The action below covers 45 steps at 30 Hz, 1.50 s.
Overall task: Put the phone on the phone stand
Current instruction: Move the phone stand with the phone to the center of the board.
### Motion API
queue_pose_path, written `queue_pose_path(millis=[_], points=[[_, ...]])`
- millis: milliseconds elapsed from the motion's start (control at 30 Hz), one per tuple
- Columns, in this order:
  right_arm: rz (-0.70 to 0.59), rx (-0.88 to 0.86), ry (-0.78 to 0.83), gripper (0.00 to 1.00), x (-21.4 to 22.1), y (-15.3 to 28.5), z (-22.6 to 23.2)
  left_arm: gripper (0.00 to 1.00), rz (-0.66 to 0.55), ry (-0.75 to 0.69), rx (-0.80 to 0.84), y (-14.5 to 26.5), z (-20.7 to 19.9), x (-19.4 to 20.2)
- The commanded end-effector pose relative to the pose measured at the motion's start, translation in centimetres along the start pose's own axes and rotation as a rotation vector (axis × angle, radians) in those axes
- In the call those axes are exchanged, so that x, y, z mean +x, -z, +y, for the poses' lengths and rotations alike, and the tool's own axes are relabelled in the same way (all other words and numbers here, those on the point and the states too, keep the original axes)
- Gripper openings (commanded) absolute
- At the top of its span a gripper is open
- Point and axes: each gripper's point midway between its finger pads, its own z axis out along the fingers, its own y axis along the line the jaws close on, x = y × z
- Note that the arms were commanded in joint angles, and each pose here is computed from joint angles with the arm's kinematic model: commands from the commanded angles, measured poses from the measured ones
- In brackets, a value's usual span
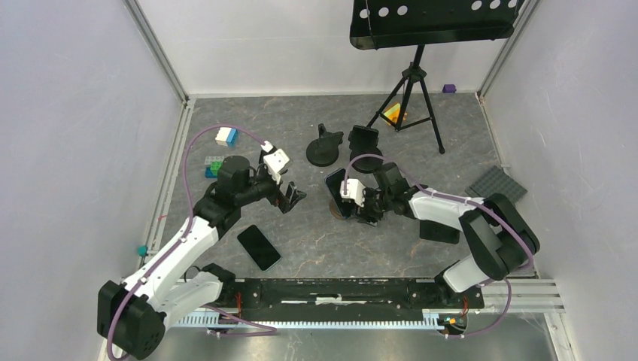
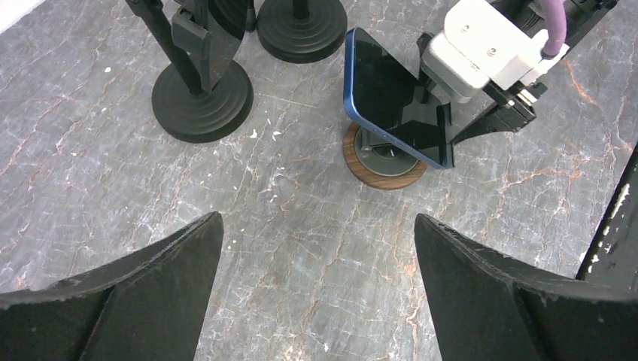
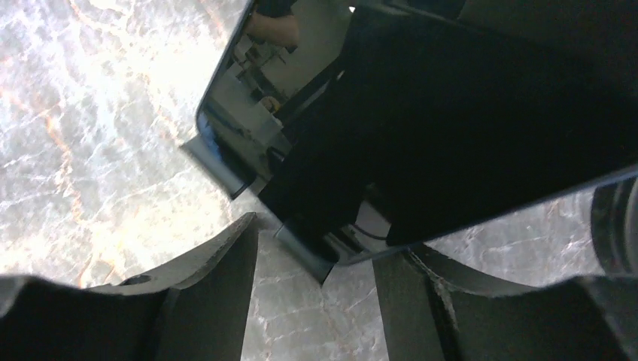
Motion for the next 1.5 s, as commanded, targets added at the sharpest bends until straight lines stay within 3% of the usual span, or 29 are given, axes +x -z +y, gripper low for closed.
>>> queue_pose_path(millis=[0,533,1000,1233,1467], points=[[-0.033,0.067,0.026,0.59,-2.0,-0.8,-2.2,1.0,-0.025,-0.058,-0.038,0.9,0.9,-1.7],[-0.129,0.03,-0.066,0.49,-6.8,-4.3,-0.9,1.0,0.029,-0.037,-0.239,3.1,4.3,-2.3],[-0.149,0.111,-0.177,0.53,-12.9,-9.7,-1.2,1.0,0.121,-0.062,-0.426,7.8,6.7,-3.3],[-0.18,0.108,-0.156,0.53,-15.9,-13.1,-2.7,1.0,0.11,-0.077,-0.478,9.8,6.9,-4.6],[-0.22,0.122,-0.143,0.53,-18.4,-15.0,-4.4,1.0,0.186,-0.086,-0.536,11.6,7.3,-3.3]])
